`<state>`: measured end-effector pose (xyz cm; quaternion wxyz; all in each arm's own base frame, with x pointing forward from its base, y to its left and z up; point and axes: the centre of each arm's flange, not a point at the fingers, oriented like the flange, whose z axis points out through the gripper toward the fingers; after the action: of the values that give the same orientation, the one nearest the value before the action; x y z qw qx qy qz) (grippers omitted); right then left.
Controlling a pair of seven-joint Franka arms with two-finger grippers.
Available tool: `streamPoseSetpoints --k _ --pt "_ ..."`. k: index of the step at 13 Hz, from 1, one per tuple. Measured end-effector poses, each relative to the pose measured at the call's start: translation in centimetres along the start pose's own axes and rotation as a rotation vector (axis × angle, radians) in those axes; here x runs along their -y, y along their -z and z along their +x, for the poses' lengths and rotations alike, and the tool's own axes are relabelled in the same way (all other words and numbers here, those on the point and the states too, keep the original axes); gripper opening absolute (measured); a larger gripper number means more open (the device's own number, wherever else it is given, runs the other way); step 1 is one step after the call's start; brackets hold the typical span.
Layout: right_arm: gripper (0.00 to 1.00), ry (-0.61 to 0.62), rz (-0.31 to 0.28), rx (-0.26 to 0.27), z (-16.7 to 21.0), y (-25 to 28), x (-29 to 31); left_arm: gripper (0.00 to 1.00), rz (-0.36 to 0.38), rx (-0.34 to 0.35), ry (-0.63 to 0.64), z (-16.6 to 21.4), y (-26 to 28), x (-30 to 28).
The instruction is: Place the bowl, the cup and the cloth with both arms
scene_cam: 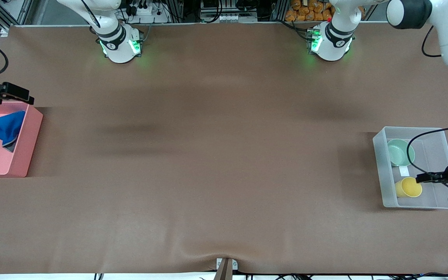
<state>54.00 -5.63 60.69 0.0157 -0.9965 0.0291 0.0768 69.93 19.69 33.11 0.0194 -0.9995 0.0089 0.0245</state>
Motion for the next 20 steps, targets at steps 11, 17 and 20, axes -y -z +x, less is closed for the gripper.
streamPoseSetpoints --k 11,17,20 --pt "1.00 -0.107 -0.002 -0.072 -2.3 4.0 1.3 1.00 -0.006 0.097 0.093 -4.4 15.3 -12.6" --pt "1.00 -0.086 -0.004 -0.071 -2.3 3.9 1.8 1.00 -0.053 0.007 -0.004 -14.0 24.9 -12.7" --pt "1.00 -0.079 -0.005 -0.070 -2.3 3.9 2.2 1.00 -0.074 -0.023 -0.026 -17.9 26.9 -13.0"
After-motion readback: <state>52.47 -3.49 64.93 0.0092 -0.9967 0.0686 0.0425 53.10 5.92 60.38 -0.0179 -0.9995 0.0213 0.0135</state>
